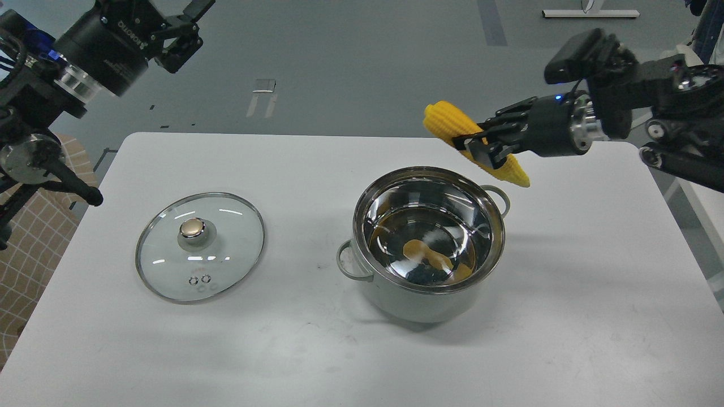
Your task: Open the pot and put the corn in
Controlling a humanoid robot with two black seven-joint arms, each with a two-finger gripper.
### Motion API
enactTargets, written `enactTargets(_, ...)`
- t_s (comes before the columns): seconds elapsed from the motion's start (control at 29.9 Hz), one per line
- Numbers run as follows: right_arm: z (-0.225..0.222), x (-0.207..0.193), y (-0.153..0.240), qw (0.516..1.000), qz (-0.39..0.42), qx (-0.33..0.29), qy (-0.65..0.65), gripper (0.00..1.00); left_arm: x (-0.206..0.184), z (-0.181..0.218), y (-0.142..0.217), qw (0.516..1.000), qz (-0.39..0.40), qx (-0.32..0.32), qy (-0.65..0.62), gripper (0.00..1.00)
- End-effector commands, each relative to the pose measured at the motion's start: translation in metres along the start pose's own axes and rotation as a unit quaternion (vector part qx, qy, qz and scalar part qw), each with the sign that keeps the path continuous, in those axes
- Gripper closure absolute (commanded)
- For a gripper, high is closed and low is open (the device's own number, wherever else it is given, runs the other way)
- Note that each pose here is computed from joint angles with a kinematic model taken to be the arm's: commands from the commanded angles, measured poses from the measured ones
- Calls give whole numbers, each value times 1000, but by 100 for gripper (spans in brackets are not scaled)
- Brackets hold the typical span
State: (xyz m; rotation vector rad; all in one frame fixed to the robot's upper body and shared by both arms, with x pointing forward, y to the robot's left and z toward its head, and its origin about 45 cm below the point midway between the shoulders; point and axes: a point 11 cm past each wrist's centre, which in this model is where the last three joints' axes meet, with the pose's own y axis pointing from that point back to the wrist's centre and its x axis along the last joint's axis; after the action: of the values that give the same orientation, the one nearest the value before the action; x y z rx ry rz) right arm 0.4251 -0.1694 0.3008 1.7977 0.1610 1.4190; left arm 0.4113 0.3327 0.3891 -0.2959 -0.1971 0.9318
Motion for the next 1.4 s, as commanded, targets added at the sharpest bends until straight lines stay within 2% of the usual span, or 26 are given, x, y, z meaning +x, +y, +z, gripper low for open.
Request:
enactTargets(0.0,-18,-15,-24,999,-37,25,10,95,0,0,0,1000,1,0,-1,9)
enactTargets(0.23,-28,-43,-47,997,-66,40,0,90,0,0,0,1000,0,0,0,8)
enactTargets(0.33,-31,-47,-50,997,-68,45,-4,82,0,0,0,1000,1,0,0,8)
enactTargets(0.4,-33,-47,-52,997,-67,47,-2,73,0,0,0,1000,1,0,0,8)
enactTargets(0.47,-33,-48,-53,997,-65,48,-2,54,0,0,0,1000,1,0,0,8)
enactTargets(0.53,-34,-50,-55,997,-66,50,-4,43,-1,-1,0,1000,0,0,1,8)
enactTargets(0.6,-34,-50,-55,997,-66,49,-3,41,-1,-1,-1,1000,0,0,2,8)
enactTargets(0.77,-34,-50,-55,997,-66,50,-5,27,-1,-1,-1,1000,0,-1,1,8)
enactTargets(1.04,-35,-47,-55,997,-53,51,-27,16,-1,-1,0,1000,0,0,2,7)
enactTargets(1.1,-31,-36,-52,998,-36,45,-36,8,-1,-2,0,1000,-1,1,1,7)
enactTargets(1.17,-19,-17,-45,998,-3,29,-56,6,-1,-3,0,1000,0,3,-2,7)
enactTargets(1.2,-9,0,-37,997,27,15,-73,6,-1,-4,-1,1000,2,3,-3,3)
enactTargets(1.24,-9,0,-37,997,28,15,-73,6,-1,-4,-1,1000,2,3,-3,3)
enactTargets(1.37,24,42,-11,983,127,-21,-132,4,-5,-12,-6,1000,8,0,5,2)
